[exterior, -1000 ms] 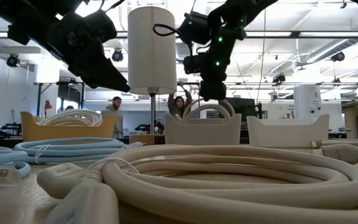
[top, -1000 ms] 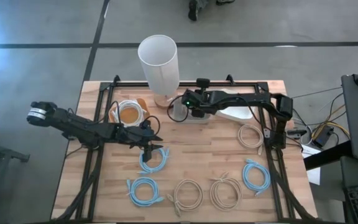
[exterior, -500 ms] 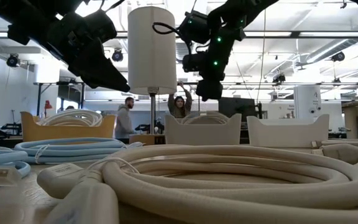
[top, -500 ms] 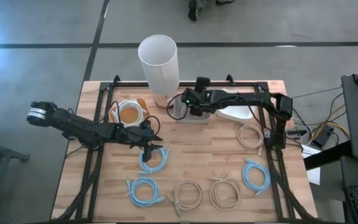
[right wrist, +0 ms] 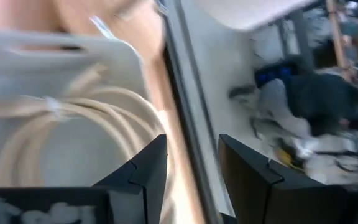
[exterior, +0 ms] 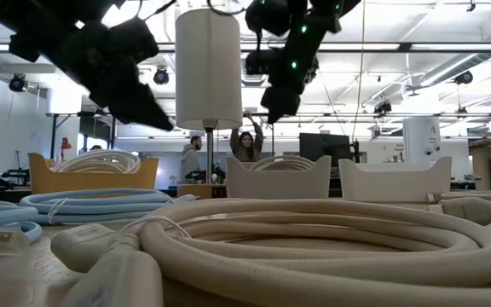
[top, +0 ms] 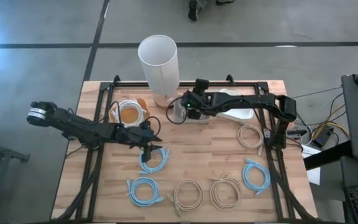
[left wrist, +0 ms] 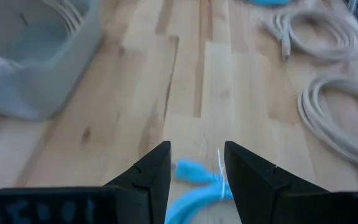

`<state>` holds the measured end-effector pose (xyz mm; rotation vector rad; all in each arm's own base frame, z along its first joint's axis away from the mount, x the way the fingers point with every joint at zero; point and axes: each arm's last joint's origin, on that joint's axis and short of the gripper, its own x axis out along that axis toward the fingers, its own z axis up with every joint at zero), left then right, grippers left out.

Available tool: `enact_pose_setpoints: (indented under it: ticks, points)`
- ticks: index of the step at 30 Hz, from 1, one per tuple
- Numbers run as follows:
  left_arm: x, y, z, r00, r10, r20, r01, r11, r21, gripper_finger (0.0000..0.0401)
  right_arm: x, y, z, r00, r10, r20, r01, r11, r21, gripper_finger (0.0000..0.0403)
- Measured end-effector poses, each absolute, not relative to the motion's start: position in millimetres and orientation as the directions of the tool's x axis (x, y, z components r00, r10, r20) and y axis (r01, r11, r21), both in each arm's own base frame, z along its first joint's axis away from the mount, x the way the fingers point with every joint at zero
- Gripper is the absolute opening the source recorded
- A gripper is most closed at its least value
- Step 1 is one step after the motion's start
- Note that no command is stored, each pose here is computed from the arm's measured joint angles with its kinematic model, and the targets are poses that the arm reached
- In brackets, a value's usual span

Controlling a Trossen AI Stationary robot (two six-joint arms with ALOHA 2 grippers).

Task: Sort HDMI cables
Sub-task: Put the top blue HDMI cable into the white bin

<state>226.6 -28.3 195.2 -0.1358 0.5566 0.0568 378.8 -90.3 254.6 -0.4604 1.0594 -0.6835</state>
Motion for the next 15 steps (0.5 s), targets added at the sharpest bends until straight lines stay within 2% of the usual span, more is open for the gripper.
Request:
enact_pose_setpoints:
  ticks: [7, 15]
  points:
    - [221, -28, 187, 0.786, 0.002, -0.618, -0.083, 0.991, -0.102, 0.0149, 379, -57, 262, 0.433, -0.549, -0.715, 0.244, 0.835, -0.493, 0.014]
    - [216, -26, 180, 0.73, 0.04, -0.682, -0.08, 0.996, -0.028, 0.0149, 375, -29, 258, 0.424, -0.462, -0.779, 0.198, 0.887, -0.418, 0.0145]
